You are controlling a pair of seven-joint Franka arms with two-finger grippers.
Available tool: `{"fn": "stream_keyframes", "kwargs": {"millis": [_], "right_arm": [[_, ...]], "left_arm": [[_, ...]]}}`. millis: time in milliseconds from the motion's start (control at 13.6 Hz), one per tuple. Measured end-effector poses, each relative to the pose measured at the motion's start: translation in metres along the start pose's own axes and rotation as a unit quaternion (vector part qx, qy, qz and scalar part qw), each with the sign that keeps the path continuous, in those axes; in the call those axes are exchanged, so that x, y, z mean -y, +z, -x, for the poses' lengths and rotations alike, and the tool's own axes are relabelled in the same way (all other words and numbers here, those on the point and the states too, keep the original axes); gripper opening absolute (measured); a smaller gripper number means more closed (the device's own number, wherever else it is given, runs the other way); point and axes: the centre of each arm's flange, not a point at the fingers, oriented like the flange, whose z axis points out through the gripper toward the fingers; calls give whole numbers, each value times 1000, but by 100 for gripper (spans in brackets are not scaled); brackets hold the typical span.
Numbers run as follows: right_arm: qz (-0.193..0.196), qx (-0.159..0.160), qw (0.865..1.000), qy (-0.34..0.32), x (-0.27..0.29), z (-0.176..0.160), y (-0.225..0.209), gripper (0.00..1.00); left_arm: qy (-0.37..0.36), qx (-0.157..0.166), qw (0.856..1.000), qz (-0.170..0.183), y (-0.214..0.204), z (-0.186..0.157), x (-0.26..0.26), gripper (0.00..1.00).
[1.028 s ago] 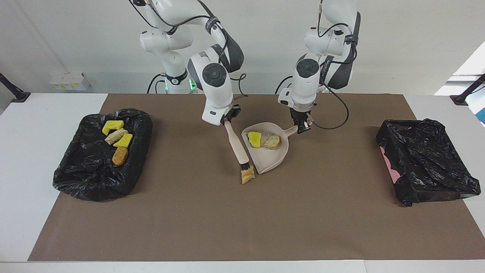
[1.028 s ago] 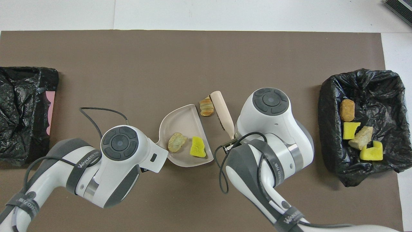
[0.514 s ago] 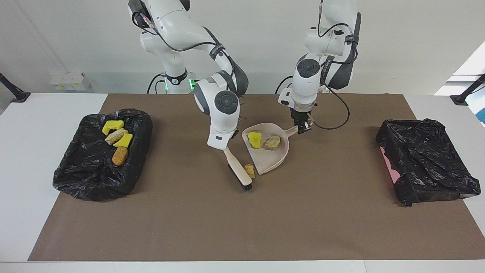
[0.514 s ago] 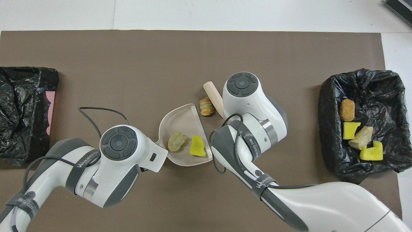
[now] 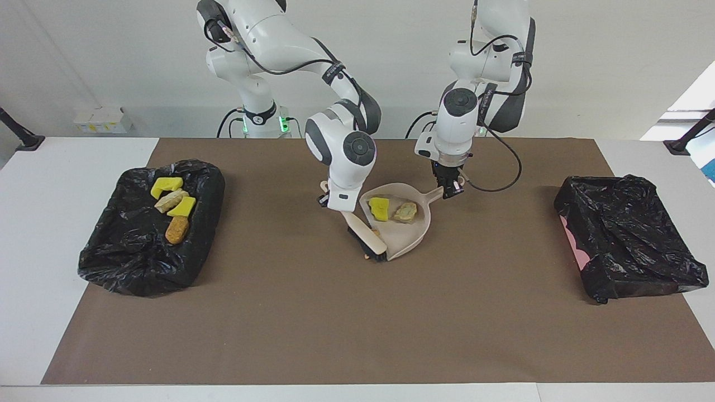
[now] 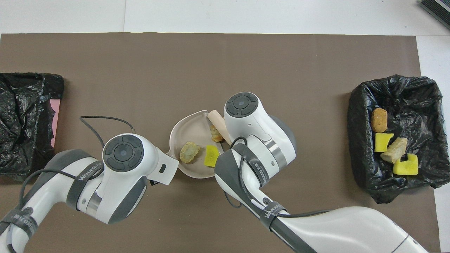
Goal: Sweep and dump trash in bin
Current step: 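Brush the remaining bread chunk into the dustpan with the right gripper, then carry the loaded dustpan to the bag nearest the left gripper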
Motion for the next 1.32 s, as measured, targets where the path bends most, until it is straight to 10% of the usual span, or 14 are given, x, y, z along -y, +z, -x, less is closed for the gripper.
{"fn": "stream_keyframes", "kwargs": {"millis": [367, 1322], "right_arm": [[-105, -16, 994, 13, 27, 6, -16, 26], [-76, -18, 980, 184, 9, 44, -56, 26]], "left_arm": [[-3, -2, 1000, -2, 0, 1, 2, 32], [-23, -15, 1000, -12, -11, 39, 50, 32]]}}
